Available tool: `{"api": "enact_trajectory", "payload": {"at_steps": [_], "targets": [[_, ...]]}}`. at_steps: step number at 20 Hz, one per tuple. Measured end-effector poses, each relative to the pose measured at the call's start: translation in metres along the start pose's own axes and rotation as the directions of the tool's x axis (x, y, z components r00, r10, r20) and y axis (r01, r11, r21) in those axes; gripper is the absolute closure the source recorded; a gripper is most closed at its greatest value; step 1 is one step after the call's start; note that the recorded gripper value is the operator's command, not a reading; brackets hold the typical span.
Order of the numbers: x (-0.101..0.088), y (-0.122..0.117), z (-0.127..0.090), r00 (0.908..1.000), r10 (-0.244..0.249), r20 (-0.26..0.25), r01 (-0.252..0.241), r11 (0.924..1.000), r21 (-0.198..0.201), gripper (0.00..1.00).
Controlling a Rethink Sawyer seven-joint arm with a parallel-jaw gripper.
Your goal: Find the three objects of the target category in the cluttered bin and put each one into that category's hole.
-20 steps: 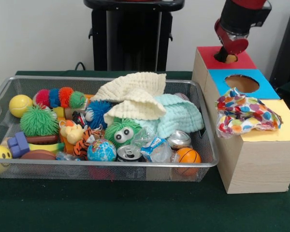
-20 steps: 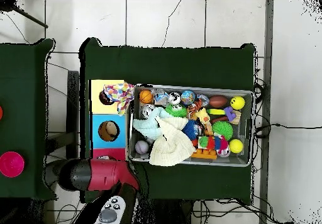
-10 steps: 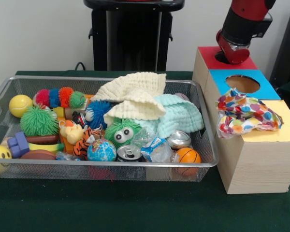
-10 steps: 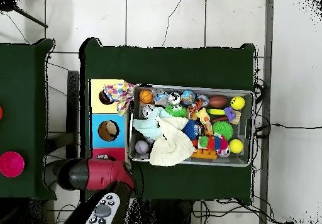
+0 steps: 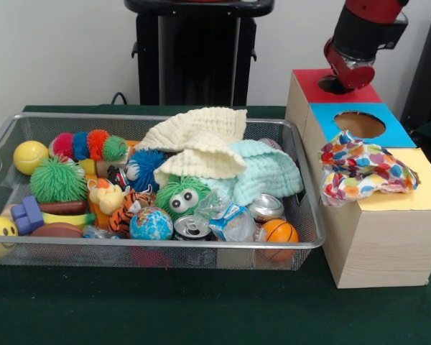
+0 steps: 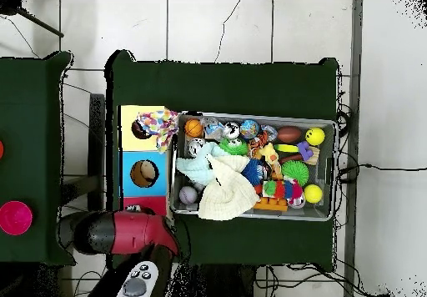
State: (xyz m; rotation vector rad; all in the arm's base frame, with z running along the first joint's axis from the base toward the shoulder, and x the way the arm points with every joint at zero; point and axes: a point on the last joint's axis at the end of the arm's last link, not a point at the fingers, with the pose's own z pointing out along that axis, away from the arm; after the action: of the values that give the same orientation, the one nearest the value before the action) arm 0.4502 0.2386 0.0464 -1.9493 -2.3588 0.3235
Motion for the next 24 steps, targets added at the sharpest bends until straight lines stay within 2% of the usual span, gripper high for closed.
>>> {"api": "enact_trajectory", "payload": {"at_steps": [3,4,5,7,8,10,12,14,17,24], "targets": [[-0.001,0.003,-0.024,0.9999,0.006,-0.015,-0.006,0.9999,-0.01,1.0],[-0.003,0.003,-0.039,0.9996,0.012,-0.025,-0.012,0.9999,-0.008,1.0],[-0.006,0.003,-0.056,0.9991,0.021,-0.037,-0.021,0.9998,-0.001,1.0],[-0.011,0.002,-0.073,0.9985,0.028,-0.048,-0.027,0.9996,0.012,1.0],[-0.02,0.001,-0.097,0.9973,0.038,-0.063,-0.035,0.9988,0.035,1.0],[-0.027,0.0,-0.11,0.9965,0.045,-0.07,-0.041,0.9979,0.049,1.0],[-0.042,-0.001,-0.133,0.9949,0.061,-0.08,-0.055,0.9962,0.067,1.0],[-0.053,0.0,-0.143,0.9942,0.07,-0.081,-0.065,0.9958,0.065,1.0],[-0.075,0.006,-0.155,0.9938,0.086,-0.07,-0.084,0.9958,0.038,1.0],[-0.114,0.032,-0.154,0.9912,0.121,-0.053,-0.12,0.9925,0.019,1.0]]}}
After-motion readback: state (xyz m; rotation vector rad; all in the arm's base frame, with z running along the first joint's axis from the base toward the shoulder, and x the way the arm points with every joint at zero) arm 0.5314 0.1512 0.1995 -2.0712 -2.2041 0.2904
